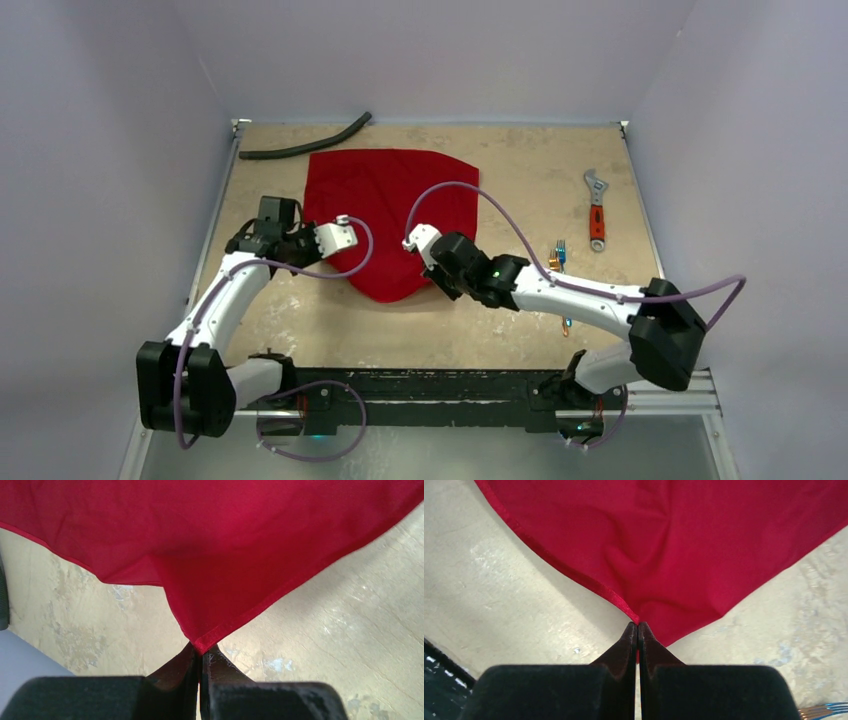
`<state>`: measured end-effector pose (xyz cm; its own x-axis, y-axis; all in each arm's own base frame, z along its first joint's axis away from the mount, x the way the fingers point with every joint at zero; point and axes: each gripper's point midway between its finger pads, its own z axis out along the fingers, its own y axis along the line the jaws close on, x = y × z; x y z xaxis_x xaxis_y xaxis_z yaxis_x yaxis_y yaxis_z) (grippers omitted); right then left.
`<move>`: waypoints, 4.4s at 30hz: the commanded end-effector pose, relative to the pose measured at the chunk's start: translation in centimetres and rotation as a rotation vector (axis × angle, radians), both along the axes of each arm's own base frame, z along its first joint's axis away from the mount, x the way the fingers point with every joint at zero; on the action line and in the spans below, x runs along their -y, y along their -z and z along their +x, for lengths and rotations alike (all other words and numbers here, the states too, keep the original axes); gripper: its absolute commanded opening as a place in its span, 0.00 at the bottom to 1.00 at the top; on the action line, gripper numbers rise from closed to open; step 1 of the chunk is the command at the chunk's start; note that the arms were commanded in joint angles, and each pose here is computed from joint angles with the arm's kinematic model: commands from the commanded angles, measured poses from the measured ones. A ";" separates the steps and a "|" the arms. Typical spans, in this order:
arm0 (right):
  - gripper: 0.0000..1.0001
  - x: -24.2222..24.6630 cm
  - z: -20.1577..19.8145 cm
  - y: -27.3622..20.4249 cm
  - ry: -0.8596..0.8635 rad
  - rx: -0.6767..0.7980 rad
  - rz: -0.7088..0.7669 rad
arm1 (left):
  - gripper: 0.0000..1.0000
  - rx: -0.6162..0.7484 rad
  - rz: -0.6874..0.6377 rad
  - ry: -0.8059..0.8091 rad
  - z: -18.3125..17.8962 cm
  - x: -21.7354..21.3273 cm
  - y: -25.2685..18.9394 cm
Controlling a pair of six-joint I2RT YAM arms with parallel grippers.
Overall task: Fold the napkin into a case and place the utensils inside
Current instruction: Flatten out the crumpled napkin at the center of the board, then flatten the napkin at the center of the board, then smooth out the napkin at the center of the board.
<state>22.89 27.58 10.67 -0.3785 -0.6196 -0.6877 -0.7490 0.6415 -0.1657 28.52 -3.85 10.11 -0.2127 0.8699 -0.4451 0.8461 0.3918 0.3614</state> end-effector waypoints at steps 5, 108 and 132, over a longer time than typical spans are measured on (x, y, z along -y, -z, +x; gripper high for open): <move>0.25 -0.6 -3.2 1.0 -0.031 -0.218 -0.045 | 0.40 -0.100 -0.025 0.113 -3.4 1.0 0.1; 0.88 9.8 27.0 5.3 0.783 -0.762 1.018 | 0.46 -0.078 -0.133 -0.032 10.0 17.9 5.7; 0.88 9.4 31.6 -1.9 0.584 -0.553 1.227 | 0.41 -0.079 0.140 0.245 3.6 18.0 10.7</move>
<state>53.18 18.12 7.53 -0.7953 0.5662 -0.2168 0.0471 0.4142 0.9090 34.60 -24.72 2.35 -0.0164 0.9059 -0.4233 0.9050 0.1934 0.3788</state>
